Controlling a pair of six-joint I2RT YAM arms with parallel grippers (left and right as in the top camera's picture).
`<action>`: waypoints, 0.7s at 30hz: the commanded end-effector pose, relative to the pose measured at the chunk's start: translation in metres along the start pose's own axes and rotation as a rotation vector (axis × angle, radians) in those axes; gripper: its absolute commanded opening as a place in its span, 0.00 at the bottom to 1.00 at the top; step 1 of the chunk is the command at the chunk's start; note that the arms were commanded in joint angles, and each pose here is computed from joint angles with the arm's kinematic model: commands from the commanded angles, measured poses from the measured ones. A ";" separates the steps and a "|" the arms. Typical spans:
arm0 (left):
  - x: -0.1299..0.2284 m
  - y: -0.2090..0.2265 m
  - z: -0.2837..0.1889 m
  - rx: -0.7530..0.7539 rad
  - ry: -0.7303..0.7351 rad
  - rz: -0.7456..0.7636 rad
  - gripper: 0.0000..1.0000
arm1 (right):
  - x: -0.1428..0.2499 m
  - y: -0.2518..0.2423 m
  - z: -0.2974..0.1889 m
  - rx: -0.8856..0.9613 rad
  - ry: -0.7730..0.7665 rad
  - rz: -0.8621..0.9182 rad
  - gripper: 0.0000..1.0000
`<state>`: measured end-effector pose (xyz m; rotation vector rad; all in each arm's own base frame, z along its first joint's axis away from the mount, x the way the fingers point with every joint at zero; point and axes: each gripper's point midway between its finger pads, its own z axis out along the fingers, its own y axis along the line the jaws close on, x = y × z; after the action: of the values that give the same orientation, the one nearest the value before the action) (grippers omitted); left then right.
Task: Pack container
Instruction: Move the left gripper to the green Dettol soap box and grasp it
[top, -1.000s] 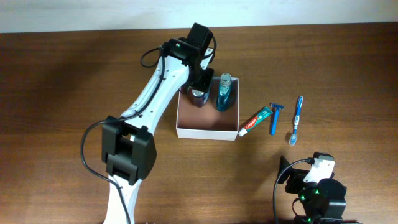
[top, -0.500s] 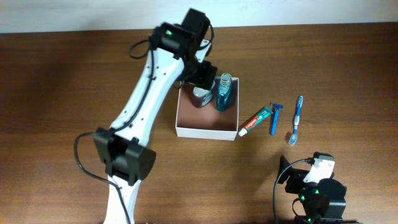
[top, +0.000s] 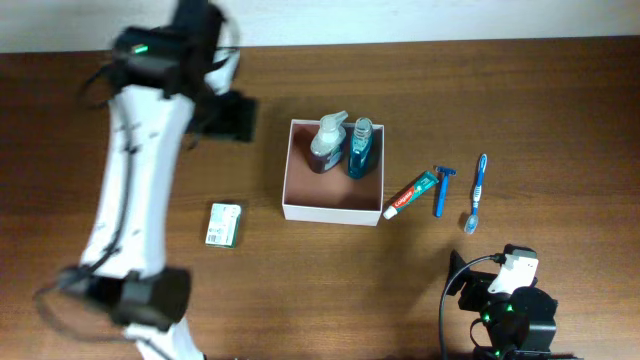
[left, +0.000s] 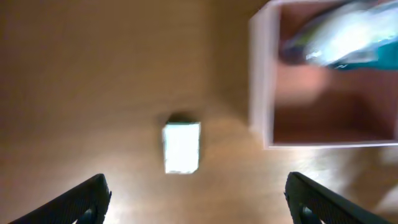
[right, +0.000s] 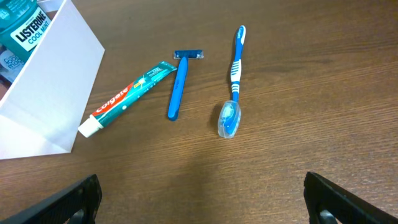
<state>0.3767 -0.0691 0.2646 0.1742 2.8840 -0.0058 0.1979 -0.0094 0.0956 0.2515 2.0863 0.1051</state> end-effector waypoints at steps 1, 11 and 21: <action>0.040 0.037 0.013 -0.036 0.101 -0.079 0.92 | -0.002 0.000 -0.001 -0.001 -0.010 0.002 0.99; 0.077 0.050 0.150 0.040 0.207 -0.042 0.84 | -0.002 0.000 -0.001 -0.001 -0.010 0.002 0.99; 0.119 0.040 0.210 0.079 0.247 -0.048 0.83 | -0.002 0.000 -0.001 -0.002 -0.010 0.002 0.99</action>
<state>0.3232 -0.0123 0.0384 0.0928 3.1416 -0.0555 0.1980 -0.0094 0.0957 0.2507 2.0864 0.1046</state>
